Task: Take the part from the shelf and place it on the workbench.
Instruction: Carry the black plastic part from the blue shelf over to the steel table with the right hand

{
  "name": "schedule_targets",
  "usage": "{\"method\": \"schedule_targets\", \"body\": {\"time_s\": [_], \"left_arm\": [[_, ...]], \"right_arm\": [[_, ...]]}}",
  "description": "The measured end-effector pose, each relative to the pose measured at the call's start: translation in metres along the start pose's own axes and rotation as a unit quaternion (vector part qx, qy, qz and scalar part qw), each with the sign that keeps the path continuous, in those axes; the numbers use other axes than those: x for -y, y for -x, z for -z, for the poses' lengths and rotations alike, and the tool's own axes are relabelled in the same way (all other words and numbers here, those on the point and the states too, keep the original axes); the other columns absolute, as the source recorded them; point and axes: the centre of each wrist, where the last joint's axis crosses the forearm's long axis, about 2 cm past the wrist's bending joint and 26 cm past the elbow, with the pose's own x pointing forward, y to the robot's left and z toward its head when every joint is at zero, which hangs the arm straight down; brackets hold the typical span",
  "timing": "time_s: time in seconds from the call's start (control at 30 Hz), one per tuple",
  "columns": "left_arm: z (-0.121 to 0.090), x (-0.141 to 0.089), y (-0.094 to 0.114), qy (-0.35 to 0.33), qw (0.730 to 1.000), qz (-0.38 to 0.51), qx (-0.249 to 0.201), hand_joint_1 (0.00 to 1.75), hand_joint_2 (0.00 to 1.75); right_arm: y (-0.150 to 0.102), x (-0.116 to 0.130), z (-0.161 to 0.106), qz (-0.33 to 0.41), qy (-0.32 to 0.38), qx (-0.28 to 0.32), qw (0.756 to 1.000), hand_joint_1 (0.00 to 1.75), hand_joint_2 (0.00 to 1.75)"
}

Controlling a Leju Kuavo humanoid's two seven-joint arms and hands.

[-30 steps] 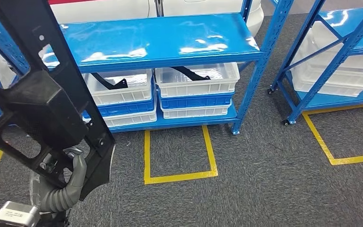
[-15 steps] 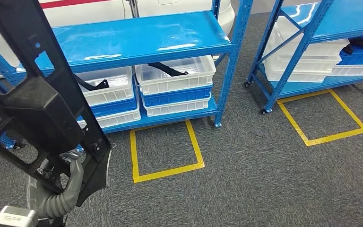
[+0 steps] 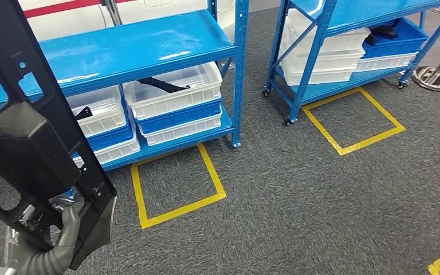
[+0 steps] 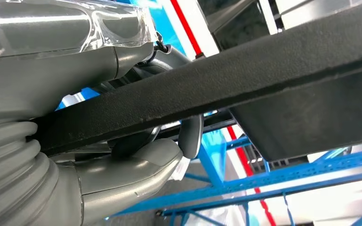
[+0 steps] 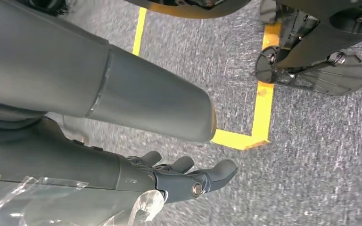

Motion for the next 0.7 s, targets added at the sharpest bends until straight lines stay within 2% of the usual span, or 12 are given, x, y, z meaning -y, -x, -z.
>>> {"method": "schedule_targets", "body": {"time_s": [0.27,0.5,0.7], "left_arm": [[0.0010,-0.0064,-0.0034,0.001,1.000,0.011,0.008,1.75,1.75],[0.0044,-0.0091,-0.0031,0.013,1.000,0.010,-0.005,1.75,1.75],[0.0063,-0.0091,-0.0052,0.015,1.000,0.014,0.007,1.75,1.75]], "right_arm": [[-0.0002,-0.0036,-0.0005,0.002,-0.010,-0.002,1.000,0.00,0.00],[-0.0027,-0.0063,-0.0008,0.012,-0.002,0.015,1.000,0.00,0.00],[-0.0032,-0.0065,-0.0007,0.008,-0.014,0.010,1.000,0.00,0.00]]}}
